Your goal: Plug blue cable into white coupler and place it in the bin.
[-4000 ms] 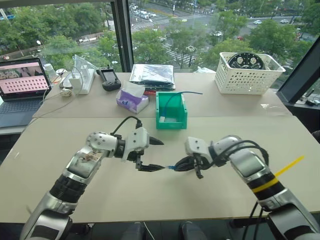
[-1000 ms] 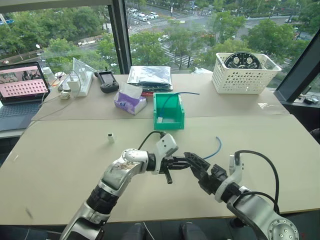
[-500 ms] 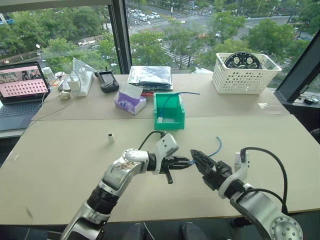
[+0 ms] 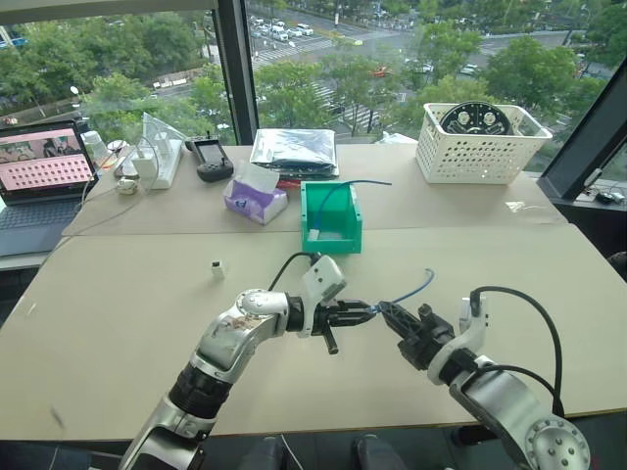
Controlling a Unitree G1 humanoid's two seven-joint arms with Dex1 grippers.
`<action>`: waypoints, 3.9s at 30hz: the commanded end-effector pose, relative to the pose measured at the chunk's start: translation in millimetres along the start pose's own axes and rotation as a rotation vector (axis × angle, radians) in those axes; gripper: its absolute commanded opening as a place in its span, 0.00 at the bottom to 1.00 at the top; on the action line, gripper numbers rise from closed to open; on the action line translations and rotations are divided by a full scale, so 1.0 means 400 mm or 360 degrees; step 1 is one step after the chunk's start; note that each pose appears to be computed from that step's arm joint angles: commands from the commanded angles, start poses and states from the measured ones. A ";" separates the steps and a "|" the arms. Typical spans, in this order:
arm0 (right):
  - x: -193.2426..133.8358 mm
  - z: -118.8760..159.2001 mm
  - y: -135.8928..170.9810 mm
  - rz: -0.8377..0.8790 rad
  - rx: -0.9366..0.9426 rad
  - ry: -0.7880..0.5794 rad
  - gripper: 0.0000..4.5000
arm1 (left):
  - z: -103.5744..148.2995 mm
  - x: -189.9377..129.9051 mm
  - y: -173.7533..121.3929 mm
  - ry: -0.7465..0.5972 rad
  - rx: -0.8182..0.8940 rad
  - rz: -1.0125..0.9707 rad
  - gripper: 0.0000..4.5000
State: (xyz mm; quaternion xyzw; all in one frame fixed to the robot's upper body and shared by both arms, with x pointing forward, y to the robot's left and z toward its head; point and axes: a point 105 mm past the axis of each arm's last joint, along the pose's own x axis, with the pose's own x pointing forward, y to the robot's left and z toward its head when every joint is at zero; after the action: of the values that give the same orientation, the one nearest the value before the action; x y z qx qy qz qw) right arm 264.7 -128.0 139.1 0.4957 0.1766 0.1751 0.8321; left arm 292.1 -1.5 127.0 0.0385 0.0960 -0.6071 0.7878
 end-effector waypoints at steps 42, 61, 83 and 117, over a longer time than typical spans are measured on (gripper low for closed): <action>0.105 0.282 0.096 0.0265 -0.0925 -0.0055 0.00 | -0.158 -0.436 0.322 -0.0034 -0.0062 0.2086 0.99; 0.068 0.278 0.087 0.0200 -0.0932 -0.0131 0.00 | -0.170 -0.367 0.339 -0.0067 -0.0239 0.1682 0.15; 0.047 0.151 0.056 -0.0152 -0.0976 -0.0308 0.00 | -0.022 0.157 0.132 0.0492 0.0312 -0.0072 0.15; 0.064 0.076 -0.085 -0.0344 -0.0906 -0.0208 0.00 | 0.002 0.210 0.116 0.0494 0.0249 0.0057 0.15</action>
State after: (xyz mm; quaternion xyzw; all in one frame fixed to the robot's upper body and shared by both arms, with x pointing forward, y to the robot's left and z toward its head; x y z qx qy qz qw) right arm 305.0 -156.4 126.7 0.2342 0.1080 0.0972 0.9613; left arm 354.6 -64.6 94.7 0.1942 0.1870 -0.5840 0.7657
